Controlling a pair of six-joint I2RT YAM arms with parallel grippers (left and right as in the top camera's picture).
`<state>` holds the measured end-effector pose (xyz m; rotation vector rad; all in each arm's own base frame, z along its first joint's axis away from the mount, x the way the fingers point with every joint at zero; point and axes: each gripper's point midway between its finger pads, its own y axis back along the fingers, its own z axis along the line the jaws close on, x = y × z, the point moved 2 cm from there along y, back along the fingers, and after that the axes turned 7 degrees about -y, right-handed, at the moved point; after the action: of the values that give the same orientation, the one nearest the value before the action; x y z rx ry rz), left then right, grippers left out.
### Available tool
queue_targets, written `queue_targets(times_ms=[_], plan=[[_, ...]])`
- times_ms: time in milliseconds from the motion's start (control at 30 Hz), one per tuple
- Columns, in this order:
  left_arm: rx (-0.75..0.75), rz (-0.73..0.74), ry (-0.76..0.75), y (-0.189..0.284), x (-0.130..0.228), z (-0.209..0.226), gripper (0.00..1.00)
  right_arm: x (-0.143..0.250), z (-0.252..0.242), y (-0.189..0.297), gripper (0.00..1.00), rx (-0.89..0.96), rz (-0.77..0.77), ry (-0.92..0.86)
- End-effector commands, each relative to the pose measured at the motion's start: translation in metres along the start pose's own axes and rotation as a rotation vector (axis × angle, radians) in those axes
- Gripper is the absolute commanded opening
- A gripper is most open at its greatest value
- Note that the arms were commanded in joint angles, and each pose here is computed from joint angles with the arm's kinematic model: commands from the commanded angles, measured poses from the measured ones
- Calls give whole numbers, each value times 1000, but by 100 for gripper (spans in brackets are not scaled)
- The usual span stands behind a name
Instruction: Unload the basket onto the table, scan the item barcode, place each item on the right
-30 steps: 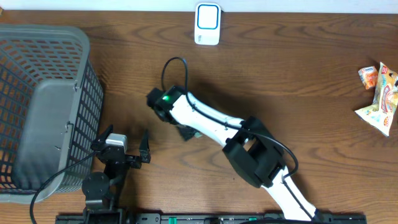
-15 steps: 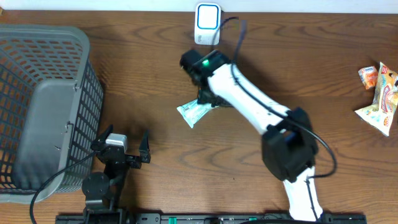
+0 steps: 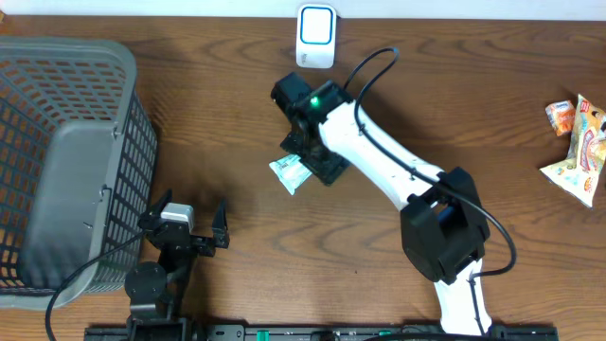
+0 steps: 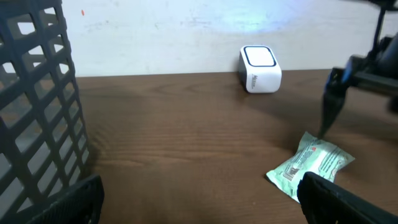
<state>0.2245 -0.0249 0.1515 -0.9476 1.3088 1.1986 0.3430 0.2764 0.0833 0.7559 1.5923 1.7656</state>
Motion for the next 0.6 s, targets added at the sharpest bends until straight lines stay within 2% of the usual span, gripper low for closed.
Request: queue_targets(times_ms=[0, 67, 233, 267, 367, 467, 533, 567], plan=[[9, 43, 15, -1, 15, -2, 97, -3, -10, -30, 75, 6, -26, -79], [9, 43, 15, -1, 15, -2, 98, -6, -13, -48, 67, -12, -26, -87], [8, 43, 15, -1, 15, -2, 98, -19, -21, -78, 40, -44, -78, -100], [9, 43, 15, -1, 15, -2, 98, -22, -24, -80, 38, -42, -93, -102], [8, 43, 15, -1, 15, -2, 97, -31, -28, -82, 30, -31, -140, -92], [9, 43, 15, -1, 15, -2, 98, -34, -26, -78, 17, -37, -129, -32], [8, 43, 15, -1, 15, -2, 98, -37, -22, -73, 3, -50, -115, 26], [9, 43, 15, -1, 15, -2, 98, -38, -20, -70, 1, -60, -109, 59]])
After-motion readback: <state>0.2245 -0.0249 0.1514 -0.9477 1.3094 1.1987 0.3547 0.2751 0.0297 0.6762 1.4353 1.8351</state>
